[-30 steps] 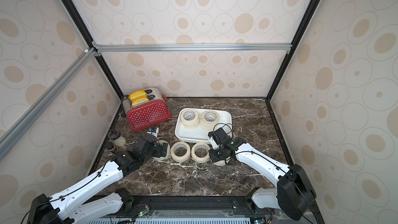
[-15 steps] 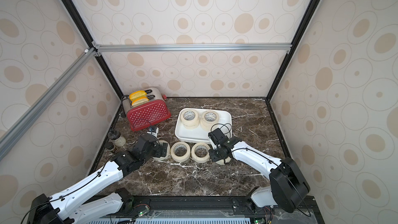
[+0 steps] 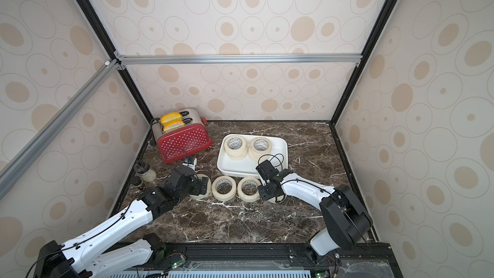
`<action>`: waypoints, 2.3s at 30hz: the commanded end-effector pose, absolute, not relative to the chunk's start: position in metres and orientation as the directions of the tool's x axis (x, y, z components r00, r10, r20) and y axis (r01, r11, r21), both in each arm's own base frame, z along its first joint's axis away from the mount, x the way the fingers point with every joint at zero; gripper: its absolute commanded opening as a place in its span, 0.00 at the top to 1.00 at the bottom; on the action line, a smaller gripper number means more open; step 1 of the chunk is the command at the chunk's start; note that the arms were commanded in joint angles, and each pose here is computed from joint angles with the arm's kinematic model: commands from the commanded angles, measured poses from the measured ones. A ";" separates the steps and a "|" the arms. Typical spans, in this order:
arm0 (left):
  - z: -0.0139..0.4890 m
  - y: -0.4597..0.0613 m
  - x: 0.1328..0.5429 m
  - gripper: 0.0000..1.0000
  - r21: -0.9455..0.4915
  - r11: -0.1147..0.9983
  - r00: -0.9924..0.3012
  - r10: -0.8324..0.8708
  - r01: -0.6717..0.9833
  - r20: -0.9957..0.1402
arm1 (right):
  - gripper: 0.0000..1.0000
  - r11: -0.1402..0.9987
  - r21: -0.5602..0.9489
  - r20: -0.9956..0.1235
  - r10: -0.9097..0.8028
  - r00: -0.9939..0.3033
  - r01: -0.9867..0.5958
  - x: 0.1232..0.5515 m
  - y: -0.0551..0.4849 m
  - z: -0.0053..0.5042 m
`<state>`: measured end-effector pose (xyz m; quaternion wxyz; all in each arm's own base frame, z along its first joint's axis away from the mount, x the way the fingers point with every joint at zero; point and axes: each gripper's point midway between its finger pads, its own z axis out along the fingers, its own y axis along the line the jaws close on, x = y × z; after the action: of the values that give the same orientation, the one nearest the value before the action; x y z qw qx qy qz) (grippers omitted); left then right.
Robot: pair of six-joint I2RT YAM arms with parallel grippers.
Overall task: Take out the art tape in the storage box
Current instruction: Place the art tape at the center of the board, then pick up the art tape from the storage box.
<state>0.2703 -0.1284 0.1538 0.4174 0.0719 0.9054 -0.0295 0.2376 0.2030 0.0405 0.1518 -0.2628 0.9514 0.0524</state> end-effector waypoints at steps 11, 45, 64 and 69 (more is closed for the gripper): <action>0.175 -0.131 0.275 0.01 0.001 0.988 -0.620 0.100 0.157 -0.778 | 0.68 0.858 0.006 -0.342 -0.481 -0.807 -0.514 0.251 0.205 0.046; 0.218 -0.239 0.384 0.03 0.024 0.943 -0.594 0.229 0.333 -0.771 | 0.15 0.911 0.007 -0.622 -0.320 -0.715 -0.413 0.238 0.164 0.144; 0.154 -0.295 0.437 0.16 0.073 0.885 -0.675 0.402 0.461 -0.619 | 0.00 0.901 0.072 -0.651 -0.283 -0.704 -0.428 0.228 0.166 0.145; 0.133 -0.303 0.455 0.17 0.072 0.889 -0.697 0.402 0.452 -0.594 | 0.00 0.899 0.081 -0.642 -0.284 -0.712 -0.431 0.228 0.169 0.143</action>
<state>0.4496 -0.3023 0.1330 0.3226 0.2245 0.9186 -0.0424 0.2291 0.1683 0.1470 0.3330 -0.1994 0.9153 0.1081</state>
